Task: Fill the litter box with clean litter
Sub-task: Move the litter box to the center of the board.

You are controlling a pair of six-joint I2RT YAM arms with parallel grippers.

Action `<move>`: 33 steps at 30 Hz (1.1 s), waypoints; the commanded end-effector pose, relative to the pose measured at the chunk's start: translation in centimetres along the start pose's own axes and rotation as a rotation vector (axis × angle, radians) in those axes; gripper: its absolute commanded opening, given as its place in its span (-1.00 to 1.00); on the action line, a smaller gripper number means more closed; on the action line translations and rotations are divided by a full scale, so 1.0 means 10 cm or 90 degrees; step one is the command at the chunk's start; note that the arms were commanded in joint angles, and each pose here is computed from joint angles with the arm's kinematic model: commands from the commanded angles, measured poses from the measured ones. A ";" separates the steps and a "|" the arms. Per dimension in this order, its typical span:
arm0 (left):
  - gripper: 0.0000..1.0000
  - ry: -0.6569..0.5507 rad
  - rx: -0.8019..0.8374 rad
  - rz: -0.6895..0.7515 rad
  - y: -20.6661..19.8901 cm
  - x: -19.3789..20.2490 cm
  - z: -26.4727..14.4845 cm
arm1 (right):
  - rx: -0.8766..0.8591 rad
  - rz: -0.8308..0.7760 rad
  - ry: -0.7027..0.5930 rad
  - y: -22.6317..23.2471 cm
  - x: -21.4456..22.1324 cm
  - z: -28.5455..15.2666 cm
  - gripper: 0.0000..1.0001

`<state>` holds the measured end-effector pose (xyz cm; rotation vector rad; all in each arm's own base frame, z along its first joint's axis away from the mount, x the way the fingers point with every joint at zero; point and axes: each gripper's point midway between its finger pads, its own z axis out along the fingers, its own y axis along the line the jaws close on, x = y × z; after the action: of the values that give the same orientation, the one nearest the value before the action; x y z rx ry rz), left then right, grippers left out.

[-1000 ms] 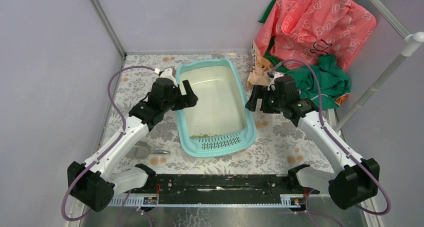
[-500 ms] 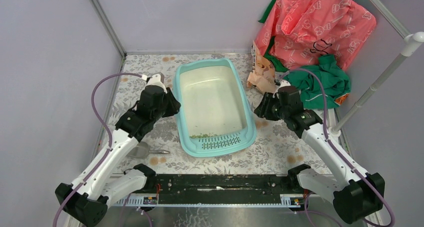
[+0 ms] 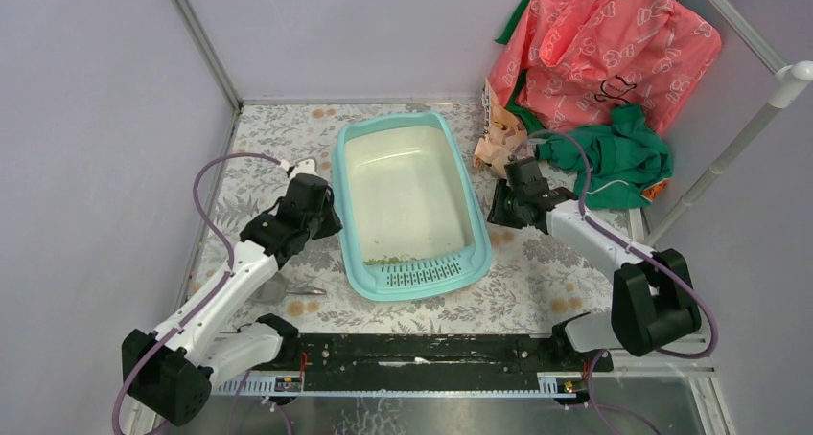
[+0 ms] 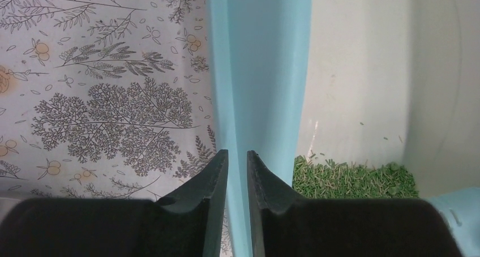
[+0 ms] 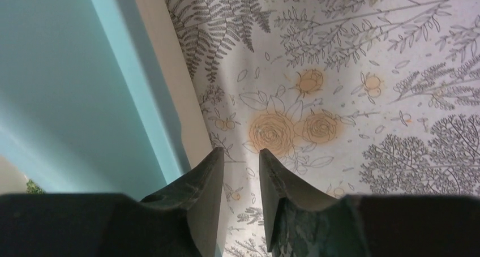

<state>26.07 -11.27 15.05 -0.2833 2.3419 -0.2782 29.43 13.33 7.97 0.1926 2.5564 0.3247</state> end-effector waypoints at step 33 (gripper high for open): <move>-0.20 -0.027 0.113 -0.046 -0.20 -0.16 -0.67 | -0.198 -0.072 0.000 1.57 -1.12 0.84 -0.07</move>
<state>22.90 -10.20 18.94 -0.3697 2.2649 -0.3861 43.56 28.35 7.20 -0.0365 2.5313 0.7248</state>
